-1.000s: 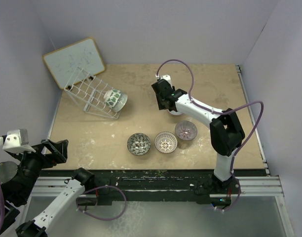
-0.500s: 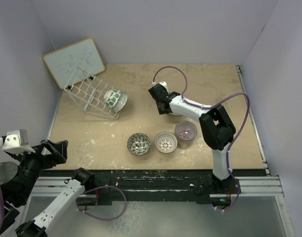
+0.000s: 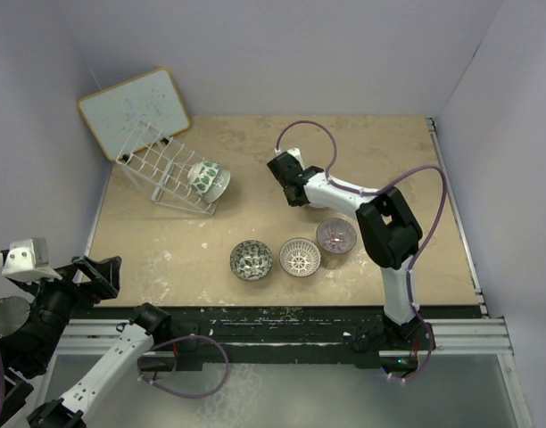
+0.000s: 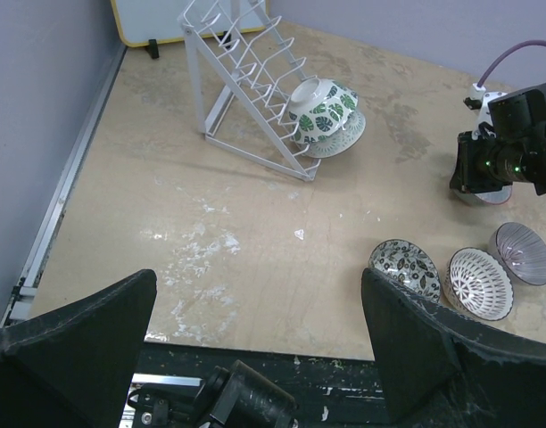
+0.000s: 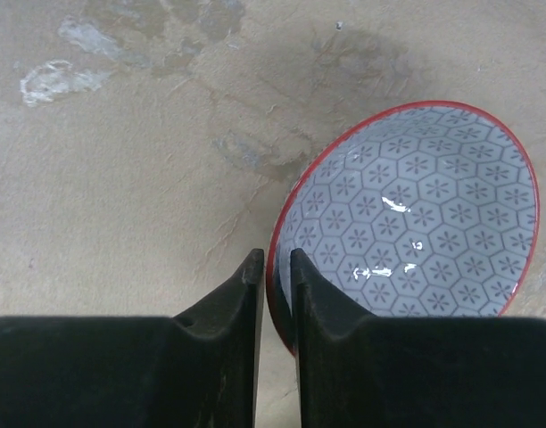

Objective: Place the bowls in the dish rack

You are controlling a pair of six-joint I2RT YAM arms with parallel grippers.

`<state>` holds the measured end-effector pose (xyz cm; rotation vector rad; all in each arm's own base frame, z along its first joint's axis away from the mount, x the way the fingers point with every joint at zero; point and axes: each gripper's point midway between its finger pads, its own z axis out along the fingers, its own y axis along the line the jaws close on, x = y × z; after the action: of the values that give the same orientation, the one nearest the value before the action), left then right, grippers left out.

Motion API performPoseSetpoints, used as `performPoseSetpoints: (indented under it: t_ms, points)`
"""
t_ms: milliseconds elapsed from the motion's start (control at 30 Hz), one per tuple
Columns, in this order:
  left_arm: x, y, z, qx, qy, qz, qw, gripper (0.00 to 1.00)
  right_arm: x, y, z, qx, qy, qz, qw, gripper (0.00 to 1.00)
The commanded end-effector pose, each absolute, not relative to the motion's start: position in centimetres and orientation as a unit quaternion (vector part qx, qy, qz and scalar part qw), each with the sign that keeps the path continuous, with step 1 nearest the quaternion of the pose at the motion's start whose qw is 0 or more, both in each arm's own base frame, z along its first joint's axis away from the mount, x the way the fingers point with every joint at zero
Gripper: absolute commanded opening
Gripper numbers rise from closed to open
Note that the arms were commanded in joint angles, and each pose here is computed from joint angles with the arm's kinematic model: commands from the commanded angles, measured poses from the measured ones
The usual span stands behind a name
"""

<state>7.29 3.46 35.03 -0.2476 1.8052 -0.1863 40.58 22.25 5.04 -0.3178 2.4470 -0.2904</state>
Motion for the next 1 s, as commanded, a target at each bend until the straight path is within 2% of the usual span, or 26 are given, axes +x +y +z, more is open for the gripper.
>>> performPoseSetpoints:
  t_ms: [0, 100, 267, 467, 600, 767, 967]
  points:
    - [7.0, 3.9, 35.8, -0.122, 0.769, -0.089, 0.621, 0.99, 42.0, 22.4, 6.6, -0.115, 0.924, -0.117, 0.345, 0.15]
    - [6.9, 3.9, 35.9, -0.123, 0.768, -0.09, 0.622, 0.99, 42.2, 22.4, 7.6, -0.111, 0.921, -0.114, 0.354, 0.01]
    - [7.0, 3.9, 36.0, -0.122, 0.767, -0.088, 0.623, 0.99, 42.7, 23.9, 12.0, -0.104, 0.91, -0.059, 0.397, 0.0]
    - [7.3, 3.7, 36.5, -0.118, 0.766, -0.091, 0.625, 0.99, 42.2, 31.6, 23.4, -0.125, 0.839, 0.194, 0.492, 0.0]
    - [7.3, 3.6, 36.9, -0.117, 0.765, -0.093, 0.627, 0.99, 39.9, 36.6, 31.1, -0.151, 0.758, 0.37, 0.516, 0.0]
    - [7.5, 3.4, 37.3, -0.115, 0.765, -0.095, 0.627, 0.99, 36.1, 41.1, 38.9, -0.185, 0.626, 0.567, 0.502, 0.0]
    - [7.7, 3.1, 37.7, -0.109, 0.766, -0.097, 0.627, 0.99, 33.0, 43.2, 43.2, -0.177, 0.485, 0.738, 0.435, 0.0]
